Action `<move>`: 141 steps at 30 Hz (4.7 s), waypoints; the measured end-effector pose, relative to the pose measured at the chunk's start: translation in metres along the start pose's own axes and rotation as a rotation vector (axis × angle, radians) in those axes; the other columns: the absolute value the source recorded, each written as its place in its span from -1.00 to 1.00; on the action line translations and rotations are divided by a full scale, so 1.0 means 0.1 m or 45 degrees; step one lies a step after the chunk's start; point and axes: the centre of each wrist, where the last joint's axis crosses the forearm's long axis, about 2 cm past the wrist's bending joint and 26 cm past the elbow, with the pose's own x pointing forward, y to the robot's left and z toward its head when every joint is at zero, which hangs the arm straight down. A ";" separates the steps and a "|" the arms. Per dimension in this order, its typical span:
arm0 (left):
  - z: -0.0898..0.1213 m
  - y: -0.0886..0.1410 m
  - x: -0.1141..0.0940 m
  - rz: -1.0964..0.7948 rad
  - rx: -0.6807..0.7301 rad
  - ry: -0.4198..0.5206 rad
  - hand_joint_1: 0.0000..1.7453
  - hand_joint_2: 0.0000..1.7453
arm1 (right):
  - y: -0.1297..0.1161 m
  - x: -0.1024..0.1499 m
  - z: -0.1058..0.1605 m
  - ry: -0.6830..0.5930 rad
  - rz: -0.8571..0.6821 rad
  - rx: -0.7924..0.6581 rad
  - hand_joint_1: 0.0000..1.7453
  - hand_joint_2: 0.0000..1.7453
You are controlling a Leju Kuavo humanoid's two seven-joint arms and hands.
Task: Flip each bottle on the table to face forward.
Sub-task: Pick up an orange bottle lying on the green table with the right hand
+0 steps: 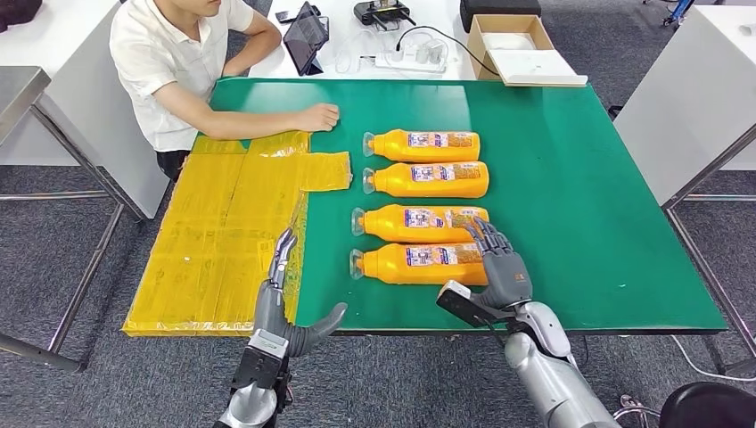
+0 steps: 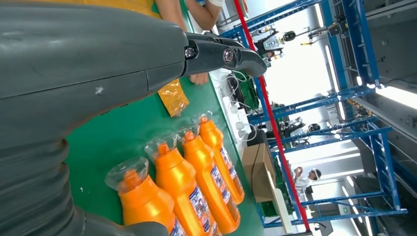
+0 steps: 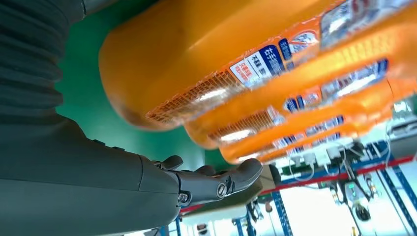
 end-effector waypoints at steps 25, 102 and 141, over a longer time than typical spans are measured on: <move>-0.07 0.00 0.01 0.011 -0.006 -0.019 -1.00 1.00 | 0.08 -0.03 -0.07 0.107 -0.083 0.283 0.00 1.00; 0.20 -0.04 0.36 1.172 0.053 0.423 -1.00 1.00 | 0.31 0.51 0.40 -0.272 -0.811 -0.005 0.87 1.00; 0.04 -0.13 0.32 1.261 -0.107 0.250 1.00 1.00 | 0.81 1.44 0.40 -0.606 -0.900 0.364 -0.43 1.00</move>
